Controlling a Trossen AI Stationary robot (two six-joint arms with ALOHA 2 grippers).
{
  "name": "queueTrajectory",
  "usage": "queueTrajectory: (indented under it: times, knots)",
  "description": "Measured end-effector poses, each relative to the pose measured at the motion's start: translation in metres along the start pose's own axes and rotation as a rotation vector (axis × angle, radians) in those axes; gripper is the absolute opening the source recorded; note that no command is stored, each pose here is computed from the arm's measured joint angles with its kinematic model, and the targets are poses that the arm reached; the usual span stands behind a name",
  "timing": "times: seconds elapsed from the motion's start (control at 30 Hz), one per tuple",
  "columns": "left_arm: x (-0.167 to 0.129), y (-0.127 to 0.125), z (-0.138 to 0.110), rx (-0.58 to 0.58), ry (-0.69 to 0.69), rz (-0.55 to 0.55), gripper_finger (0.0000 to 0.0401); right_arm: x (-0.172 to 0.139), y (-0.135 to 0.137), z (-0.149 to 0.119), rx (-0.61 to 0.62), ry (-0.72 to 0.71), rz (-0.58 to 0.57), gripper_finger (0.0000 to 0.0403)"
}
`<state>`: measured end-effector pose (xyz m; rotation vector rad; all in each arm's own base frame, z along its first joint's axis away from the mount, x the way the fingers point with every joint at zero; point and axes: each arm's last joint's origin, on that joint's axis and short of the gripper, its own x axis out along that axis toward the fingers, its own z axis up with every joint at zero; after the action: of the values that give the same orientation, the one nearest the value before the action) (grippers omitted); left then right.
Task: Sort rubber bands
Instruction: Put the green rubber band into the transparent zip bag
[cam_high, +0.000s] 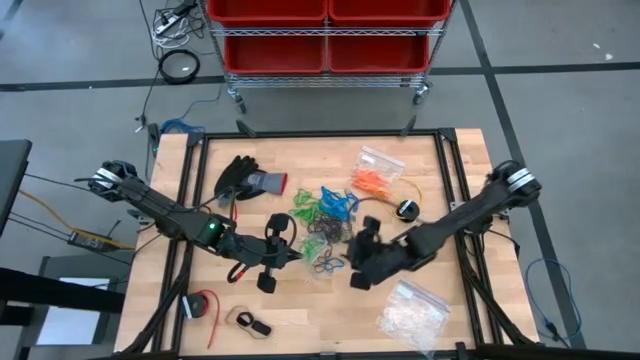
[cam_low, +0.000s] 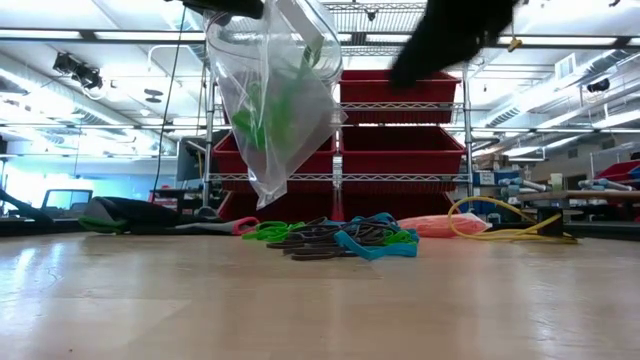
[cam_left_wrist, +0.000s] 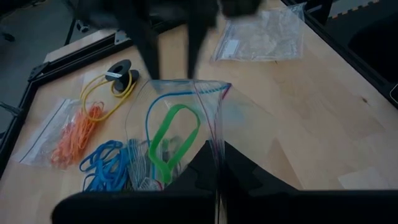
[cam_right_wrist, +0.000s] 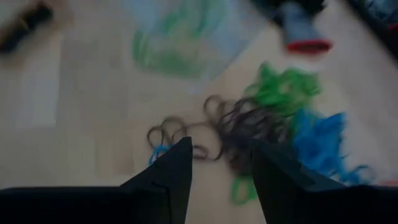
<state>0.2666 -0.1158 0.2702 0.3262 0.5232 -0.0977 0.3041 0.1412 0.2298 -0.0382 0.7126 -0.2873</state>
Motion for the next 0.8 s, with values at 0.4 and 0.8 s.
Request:
queueTrajectory:
  times: [0.4,0.8]
  knots:
    - [0.000,0.000,0.000,0.000,0.000,0.000,0.0015,0.069,-0.010,-0.066,0.097,0.202,-0.140,0.0098]
    - [0.000,0.000,0.000,0.000,-0.001,0.000,0.0015,0.084,-0.028,-0.088,0.223,0.157,-0.084,0.0098]
